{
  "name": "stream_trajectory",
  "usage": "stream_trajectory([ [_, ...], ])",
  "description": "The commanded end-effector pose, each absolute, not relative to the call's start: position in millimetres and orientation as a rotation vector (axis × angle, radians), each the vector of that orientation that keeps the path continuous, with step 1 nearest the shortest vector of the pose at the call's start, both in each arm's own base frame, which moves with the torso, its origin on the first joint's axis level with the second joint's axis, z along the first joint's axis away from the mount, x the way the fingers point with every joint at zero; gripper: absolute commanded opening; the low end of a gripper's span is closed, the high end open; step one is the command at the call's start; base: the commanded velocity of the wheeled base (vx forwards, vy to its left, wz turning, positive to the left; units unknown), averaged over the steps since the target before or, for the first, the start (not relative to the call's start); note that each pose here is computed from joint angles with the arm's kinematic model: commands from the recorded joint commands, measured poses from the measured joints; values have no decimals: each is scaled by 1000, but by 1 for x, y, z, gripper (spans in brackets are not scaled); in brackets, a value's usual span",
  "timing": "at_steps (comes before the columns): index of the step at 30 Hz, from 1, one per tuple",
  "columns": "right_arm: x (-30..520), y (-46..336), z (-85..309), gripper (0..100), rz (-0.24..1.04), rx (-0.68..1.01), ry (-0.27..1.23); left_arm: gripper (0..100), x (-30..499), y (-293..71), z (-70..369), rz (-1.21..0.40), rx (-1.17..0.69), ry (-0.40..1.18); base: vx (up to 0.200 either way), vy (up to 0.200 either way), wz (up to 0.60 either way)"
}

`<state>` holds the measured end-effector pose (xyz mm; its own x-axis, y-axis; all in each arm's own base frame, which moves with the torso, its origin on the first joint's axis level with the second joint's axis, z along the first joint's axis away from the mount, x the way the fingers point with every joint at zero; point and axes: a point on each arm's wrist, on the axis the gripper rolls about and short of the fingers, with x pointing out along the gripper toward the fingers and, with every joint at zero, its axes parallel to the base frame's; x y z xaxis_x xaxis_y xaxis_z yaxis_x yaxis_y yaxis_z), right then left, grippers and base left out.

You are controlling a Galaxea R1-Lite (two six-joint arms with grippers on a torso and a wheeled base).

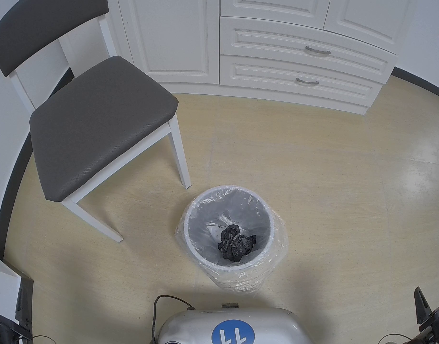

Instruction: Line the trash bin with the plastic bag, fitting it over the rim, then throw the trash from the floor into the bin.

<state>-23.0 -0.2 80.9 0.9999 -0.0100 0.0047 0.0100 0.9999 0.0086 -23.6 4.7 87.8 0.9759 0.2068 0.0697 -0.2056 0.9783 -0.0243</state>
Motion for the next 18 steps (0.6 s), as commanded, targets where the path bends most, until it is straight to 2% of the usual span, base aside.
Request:
stream_trajectory([
  [1, -23, 0, 76, 100, -9, 9, -2, 100, -23, 4, 83, 191, -19, -72, 0, 0, 0],
  [7, -23, 0, 76, 100, -8, 12, -3, 100, -23, 3, 83, 136, -16, -71, 0, 0, 0],
  [12, -23, 0, 76, 100, -9, 14, -3, 100, -23, 0, 75, -11, -6, 3, 0, 0, 0],
  [18, -23, 0, 76, 100, -9, 17, -3, 100, -23, 0, 75, -17, 6, 6, 0, 0, 0],
])
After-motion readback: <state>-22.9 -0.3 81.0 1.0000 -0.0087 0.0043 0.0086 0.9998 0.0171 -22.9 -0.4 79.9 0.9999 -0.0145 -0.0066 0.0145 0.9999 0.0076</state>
